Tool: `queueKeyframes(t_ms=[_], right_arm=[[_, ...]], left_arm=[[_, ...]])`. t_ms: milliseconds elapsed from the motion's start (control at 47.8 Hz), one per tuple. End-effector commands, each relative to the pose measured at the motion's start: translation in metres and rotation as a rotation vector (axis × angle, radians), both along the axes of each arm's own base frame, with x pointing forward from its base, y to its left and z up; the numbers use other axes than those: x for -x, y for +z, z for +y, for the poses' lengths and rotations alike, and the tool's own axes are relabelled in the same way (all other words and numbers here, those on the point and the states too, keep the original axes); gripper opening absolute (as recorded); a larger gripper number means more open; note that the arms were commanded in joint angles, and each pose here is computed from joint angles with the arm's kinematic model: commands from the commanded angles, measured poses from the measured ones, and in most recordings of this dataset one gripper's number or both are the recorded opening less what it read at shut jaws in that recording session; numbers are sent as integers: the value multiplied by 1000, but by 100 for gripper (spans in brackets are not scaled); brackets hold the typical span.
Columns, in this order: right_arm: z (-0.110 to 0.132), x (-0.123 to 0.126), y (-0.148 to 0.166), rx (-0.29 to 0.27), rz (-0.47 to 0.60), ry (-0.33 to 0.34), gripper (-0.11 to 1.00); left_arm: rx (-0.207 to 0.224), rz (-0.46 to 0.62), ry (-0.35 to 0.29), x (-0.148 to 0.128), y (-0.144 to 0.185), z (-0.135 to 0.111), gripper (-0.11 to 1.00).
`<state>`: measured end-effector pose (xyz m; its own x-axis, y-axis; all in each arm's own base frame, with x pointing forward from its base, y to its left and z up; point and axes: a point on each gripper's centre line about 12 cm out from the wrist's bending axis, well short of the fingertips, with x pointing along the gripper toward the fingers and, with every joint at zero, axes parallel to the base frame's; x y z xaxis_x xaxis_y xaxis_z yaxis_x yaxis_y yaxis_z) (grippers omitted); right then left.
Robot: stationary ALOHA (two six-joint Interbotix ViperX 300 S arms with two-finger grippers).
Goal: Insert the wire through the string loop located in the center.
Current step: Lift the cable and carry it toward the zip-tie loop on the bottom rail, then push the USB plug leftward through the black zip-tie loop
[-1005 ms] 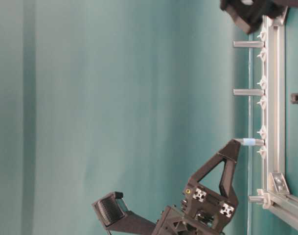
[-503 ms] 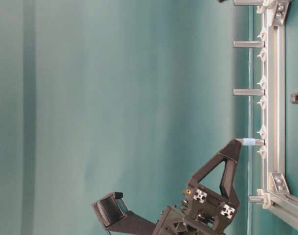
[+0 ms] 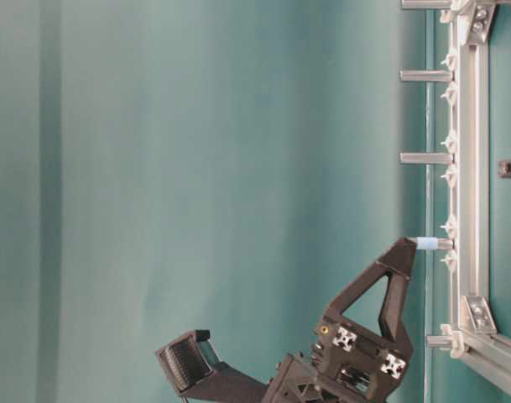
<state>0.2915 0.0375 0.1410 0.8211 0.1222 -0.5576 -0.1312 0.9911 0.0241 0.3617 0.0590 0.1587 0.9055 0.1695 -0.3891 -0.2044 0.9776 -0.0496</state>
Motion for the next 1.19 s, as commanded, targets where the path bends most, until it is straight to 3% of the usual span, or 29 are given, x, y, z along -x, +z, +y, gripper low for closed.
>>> queueKeyframes(t_ms=[0, 1173], right_arm=[[-1, -2, 7, -5, -23, -5, 7], [-1, -2, 7, -5, -21, -7, 7]], left_arm=[[0, -37, -4, -2, 12, -2, 0], [-1, -39, -13, -2, 12, -5, 0]])
